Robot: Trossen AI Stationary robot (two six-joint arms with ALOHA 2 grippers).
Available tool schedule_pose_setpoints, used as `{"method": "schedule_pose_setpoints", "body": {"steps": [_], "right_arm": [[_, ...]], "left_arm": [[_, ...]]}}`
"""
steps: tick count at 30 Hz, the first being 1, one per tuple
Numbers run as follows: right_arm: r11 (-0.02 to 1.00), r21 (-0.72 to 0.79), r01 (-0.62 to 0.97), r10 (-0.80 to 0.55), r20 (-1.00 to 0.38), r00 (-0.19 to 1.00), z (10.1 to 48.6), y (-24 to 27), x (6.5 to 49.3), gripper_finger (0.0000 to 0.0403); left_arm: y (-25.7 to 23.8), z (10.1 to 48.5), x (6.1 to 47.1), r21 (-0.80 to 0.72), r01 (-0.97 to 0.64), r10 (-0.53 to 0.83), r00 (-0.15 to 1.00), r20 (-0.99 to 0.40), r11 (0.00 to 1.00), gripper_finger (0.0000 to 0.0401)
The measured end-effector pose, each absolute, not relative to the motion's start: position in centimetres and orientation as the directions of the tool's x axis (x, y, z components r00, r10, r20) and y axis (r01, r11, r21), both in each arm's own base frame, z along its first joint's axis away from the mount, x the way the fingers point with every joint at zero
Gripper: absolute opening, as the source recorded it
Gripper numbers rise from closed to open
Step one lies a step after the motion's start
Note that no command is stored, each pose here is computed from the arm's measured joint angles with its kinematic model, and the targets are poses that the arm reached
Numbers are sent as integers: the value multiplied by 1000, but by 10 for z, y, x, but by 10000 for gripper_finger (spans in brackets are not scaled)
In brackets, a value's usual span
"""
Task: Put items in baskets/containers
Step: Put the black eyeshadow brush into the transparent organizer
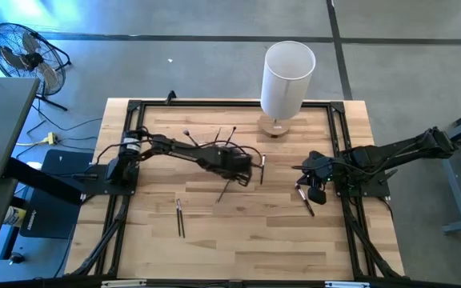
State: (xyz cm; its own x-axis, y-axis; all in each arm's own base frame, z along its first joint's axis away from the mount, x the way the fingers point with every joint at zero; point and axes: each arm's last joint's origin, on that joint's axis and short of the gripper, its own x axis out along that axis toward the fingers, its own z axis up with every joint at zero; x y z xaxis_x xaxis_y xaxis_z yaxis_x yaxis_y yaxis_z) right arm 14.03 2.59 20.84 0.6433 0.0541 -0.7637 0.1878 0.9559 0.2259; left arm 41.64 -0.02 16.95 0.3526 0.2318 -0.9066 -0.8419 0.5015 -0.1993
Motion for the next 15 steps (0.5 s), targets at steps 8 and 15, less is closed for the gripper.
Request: {"method": "schedule_pose_setpoints", "body": {"steps": [8,15], "right_arm": [[955,229,190,52,-757,651,209,26,141,0],[948,247,203,46,-733,679,212,26,144,0]], "left_arm": [[-24,215,403,-262,-719,349,581,-736,643,0],[-18,232,349,-422,-597,413,791,-450,682,0]]}}
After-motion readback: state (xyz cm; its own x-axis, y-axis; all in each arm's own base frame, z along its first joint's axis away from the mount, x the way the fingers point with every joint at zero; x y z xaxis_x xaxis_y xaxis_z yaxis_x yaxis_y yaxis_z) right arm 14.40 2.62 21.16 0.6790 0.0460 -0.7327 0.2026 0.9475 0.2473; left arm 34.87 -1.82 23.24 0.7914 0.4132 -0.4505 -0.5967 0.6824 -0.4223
